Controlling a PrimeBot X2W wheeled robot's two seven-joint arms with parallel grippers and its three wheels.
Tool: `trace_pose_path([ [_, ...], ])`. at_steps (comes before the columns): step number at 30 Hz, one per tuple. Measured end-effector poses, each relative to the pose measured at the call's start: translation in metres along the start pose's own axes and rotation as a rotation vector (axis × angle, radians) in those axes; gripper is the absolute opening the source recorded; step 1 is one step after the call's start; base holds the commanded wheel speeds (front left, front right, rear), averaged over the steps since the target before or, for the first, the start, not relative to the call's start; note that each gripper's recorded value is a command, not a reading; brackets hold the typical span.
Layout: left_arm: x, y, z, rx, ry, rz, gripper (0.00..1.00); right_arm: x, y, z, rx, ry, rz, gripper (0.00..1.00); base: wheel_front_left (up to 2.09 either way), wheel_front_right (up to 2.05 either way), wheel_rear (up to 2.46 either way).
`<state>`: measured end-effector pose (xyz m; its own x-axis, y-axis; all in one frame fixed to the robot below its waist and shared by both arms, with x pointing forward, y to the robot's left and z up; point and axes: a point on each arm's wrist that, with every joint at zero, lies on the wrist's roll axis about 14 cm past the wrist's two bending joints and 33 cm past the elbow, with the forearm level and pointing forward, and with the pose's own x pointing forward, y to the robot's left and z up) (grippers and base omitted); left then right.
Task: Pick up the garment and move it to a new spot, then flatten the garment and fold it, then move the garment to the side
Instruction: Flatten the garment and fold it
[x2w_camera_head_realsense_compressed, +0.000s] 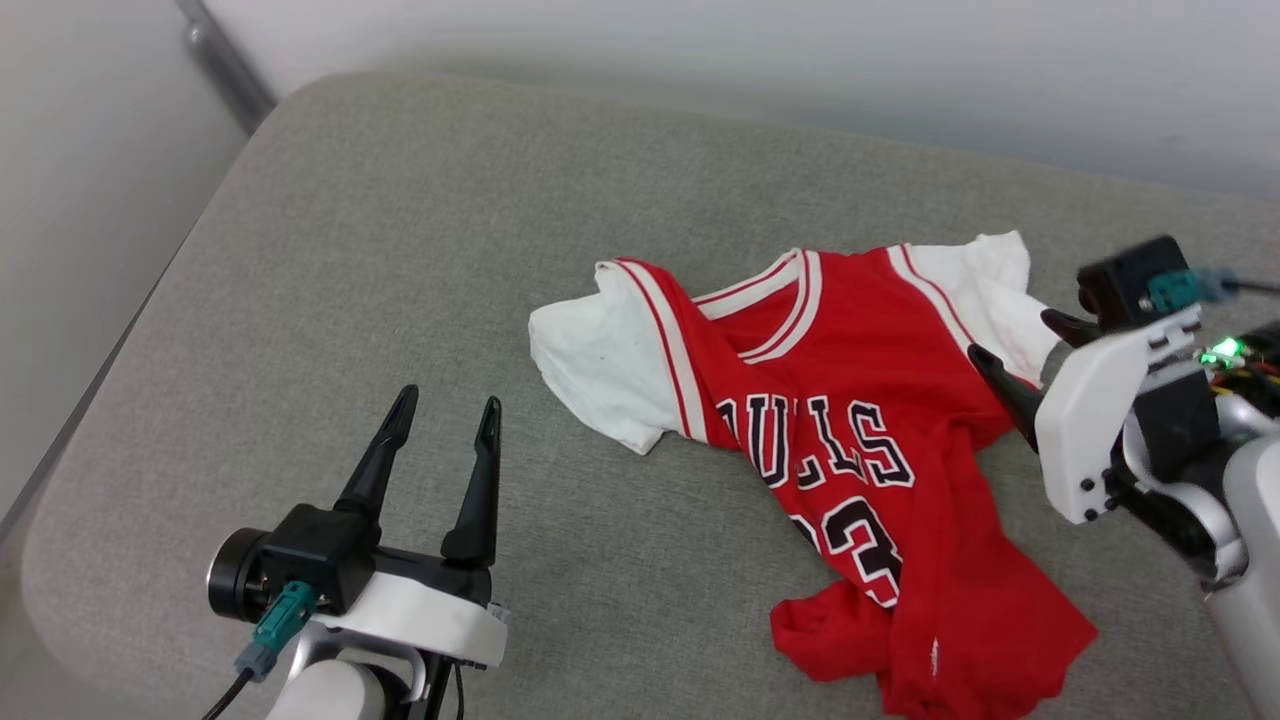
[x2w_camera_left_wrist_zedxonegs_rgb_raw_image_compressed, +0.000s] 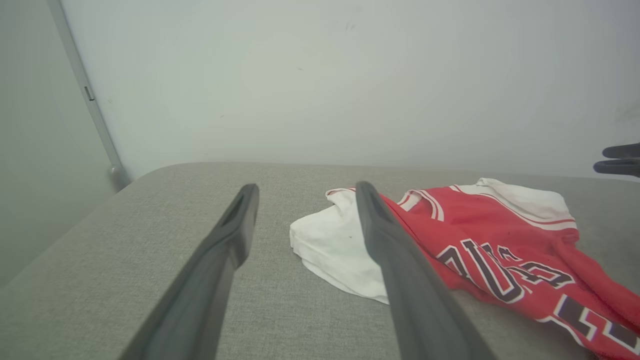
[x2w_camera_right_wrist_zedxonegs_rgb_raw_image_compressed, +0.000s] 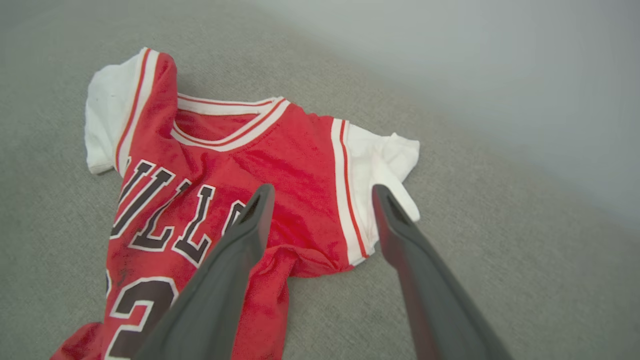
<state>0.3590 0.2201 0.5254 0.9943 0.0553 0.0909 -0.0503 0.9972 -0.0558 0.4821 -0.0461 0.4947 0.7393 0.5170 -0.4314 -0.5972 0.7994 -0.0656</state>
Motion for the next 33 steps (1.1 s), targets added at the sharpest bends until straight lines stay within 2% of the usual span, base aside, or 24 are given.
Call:
trace_pose_path([
  [3,0.003,0.002,-0.004,-0.005,0.009,0.004,1.0,0.02,-0.004,-0.018,-0.04,0.227,0.048,1.0,0.0,0.0,0.0],
  [7,0.008,0.005,-0.002,0.014,0.001,0.024,1.0,0.043,-0.016,-0.022,-0.048,0.395,0.066,1.0,0.0,0.0,0.0],
  [11,0.009,0.009,-0.006,0.008,0.01,0.051,1.0,0.06,-0.018,-0.053,-0.063,0.604,0.077,1.0,0.0,0.0,0.0],
  [16,0.009,0.016,-0.015,0.008,0.035,0.081,1.0,0.074,-0.011,-0.091,-0.083,0.775,0.104,1.0,0.0,0.0,0.0],
  [22,0.007,0.026,-0.019,0.022,0.05,0.111,1.0,0.086,-0.012,-0.106,-0.083,0.815,0.103,1.0,0.0,0.0,0.0],
  [23,0.007,0.026,-0.02,0.022,0.052,0.111,1.0,0.086,-0.013,-0.108,-0.075,0.819,0.101,0.46,0.0,0.0,0.0],
  [24,0.007,0.027,-0.021,0.024,0.054,0.115,1.0,0.086,-0.013,-0.11,-0.072,0.82,0.1,0.46,0.0,0.0,0.0],
  [25,0.007,0.027,-0.022,0.021,0.055,0.114,1.0,0.085,-0.014,-0.111,-0.07,0.818,0.098,0.0,0.0,0.0,0.0],
  [33,0.004,0.019,-0.023,0.016,0.053,0.081,1.0,0.059,-0.037,-0.121,-0.025,0.79,0.022,0.0,0.0,0.0,0.0],
])
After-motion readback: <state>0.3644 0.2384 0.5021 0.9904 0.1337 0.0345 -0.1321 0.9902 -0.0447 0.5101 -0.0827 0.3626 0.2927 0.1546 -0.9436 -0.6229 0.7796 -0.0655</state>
